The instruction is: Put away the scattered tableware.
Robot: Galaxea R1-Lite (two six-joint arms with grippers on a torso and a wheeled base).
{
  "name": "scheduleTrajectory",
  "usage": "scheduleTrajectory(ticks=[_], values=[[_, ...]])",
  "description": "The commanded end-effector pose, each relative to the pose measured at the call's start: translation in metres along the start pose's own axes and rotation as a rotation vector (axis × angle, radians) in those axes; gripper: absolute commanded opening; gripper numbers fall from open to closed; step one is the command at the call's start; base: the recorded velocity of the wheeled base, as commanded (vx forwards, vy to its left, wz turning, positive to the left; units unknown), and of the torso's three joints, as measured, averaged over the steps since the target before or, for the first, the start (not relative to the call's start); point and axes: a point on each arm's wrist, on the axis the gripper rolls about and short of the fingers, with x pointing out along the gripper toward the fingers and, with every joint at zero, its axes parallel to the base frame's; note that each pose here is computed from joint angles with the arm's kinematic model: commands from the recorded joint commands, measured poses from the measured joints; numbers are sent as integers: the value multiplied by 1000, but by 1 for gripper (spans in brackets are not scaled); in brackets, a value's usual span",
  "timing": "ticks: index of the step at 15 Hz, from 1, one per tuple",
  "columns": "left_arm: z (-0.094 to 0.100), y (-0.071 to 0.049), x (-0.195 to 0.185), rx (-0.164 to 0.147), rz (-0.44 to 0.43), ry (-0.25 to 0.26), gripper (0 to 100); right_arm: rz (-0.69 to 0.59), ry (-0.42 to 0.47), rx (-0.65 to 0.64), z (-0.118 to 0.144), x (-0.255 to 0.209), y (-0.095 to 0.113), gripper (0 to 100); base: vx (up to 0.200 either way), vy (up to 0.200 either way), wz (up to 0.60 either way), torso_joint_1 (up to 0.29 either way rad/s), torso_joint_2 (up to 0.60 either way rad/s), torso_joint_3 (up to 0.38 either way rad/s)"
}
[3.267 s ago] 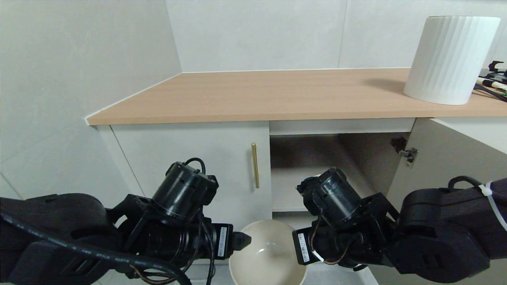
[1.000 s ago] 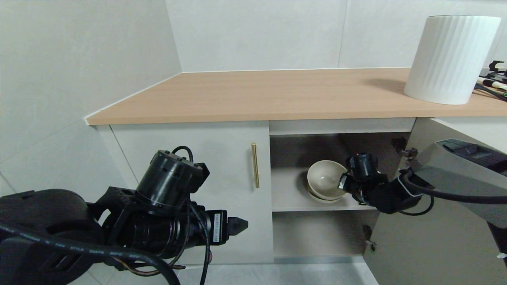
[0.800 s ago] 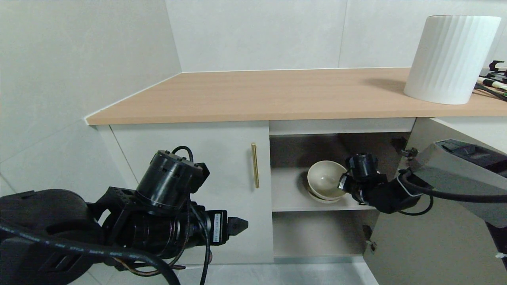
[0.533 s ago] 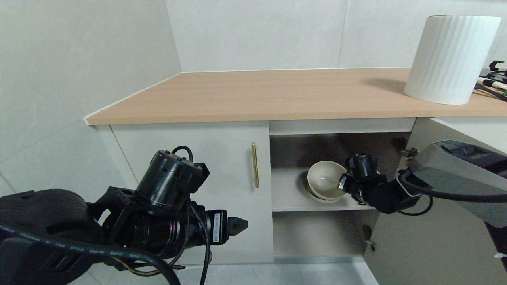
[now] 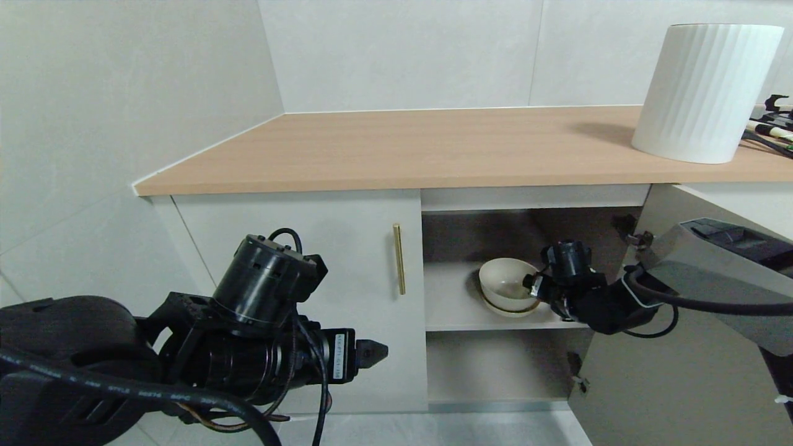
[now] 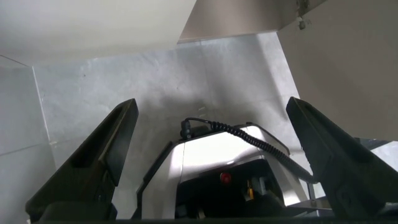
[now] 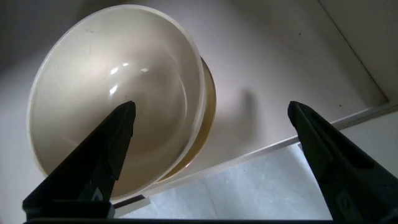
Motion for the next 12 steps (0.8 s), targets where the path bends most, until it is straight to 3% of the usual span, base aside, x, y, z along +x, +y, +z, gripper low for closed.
scheduleTrajectory(ticks=[1,3,6,7,8,9,11,12], values=[[1,0,-2,-5,-2,-10,100,10,-10,4,6,-7,2,100,0,0,0,0,0,0],[7,6,-14,-26,-5,-53,100,21,-9,2,14,-28,0,100,0,0,0,0,0,0],[15,12,-50,-50,-42,-158,100,99,86,-42,30,-109,-5,100,0,0,0,0,0,0],[15,13,-55,-50,-48,-171,100,124,97,-47,33,-123,-5,100,0,0,0,0,0,0],[11,18,-72,-51,-61,-207,100,209,130,-73,49,-180,-10,100,0,0,0,0,0,0],[6,21,-78,-45,-63,-216,100,236,150,-85,53,-202,-13,100,0,0,0,0,0,0],[-9,31,-91,-4,-63,-225,100,272,202,-128,57,-247,-27,100,0,0,0,0,0,0],[-12,40,-97,-5,-41,-245,100,305,241,-168,54,-275,-34,100,0,0,0,0,0,0]])
